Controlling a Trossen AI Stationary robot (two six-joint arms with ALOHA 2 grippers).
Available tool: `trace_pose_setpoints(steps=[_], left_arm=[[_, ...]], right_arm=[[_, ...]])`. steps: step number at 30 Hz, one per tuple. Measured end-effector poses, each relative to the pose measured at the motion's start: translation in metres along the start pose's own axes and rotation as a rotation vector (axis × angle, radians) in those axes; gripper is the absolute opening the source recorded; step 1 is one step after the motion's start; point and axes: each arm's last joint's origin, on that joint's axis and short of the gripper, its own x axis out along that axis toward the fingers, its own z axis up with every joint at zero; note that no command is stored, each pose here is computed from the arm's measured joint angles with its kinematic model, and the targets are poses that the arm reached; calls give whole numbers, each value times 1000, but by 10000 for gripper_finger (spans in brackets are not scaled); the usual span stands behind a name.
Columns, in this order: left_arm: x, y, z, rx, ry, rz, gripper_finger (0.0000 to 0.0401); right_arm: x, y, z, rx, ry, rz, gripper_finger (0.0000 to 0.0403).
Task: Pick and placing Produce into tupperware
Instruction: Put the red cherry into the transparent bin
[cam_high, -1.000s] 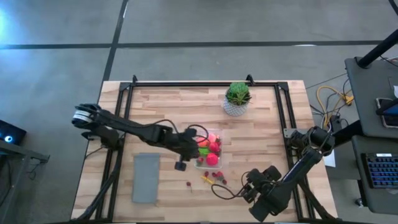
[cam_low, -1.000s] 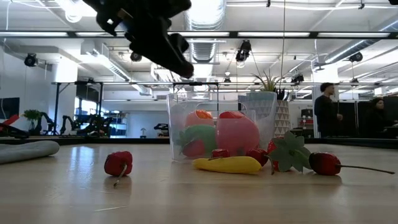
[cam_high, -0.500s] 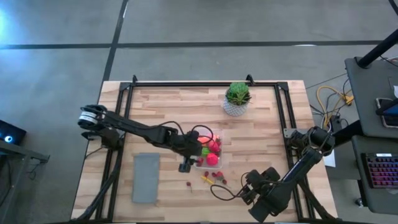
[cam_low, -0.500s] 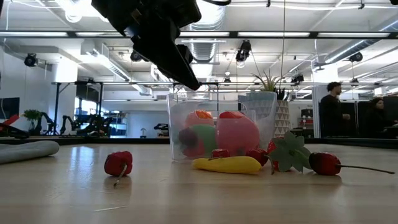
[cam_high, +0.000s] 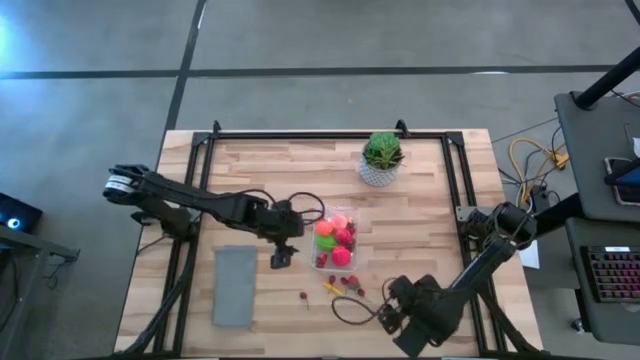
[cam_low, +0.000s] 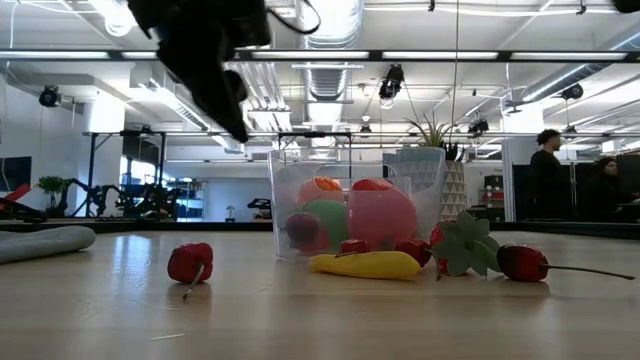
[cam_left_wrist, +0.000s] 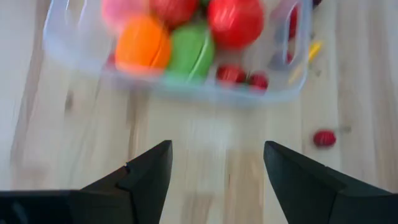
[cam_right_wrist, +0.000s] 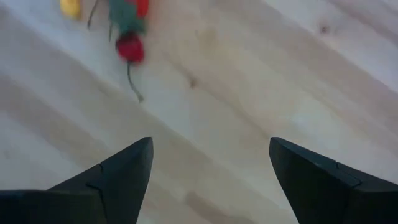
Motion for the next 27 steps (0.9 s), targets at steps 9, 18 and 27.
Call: trace_pose_setpoints(steps=[9, 18, 27], left_arm=[[-10, 12, -48, -174, 49, 11, 239], [-18, 19, -90, -264, 44, 3, 239], [-18, 23, -105, -303, 2, -10, 239]], right_arm=[[34, 26, 48, -163, 138, 202, 306], [42, 24, 61, -96, 163, 181, 298], [52, 21, 80, 11, 276, 143, 277]])
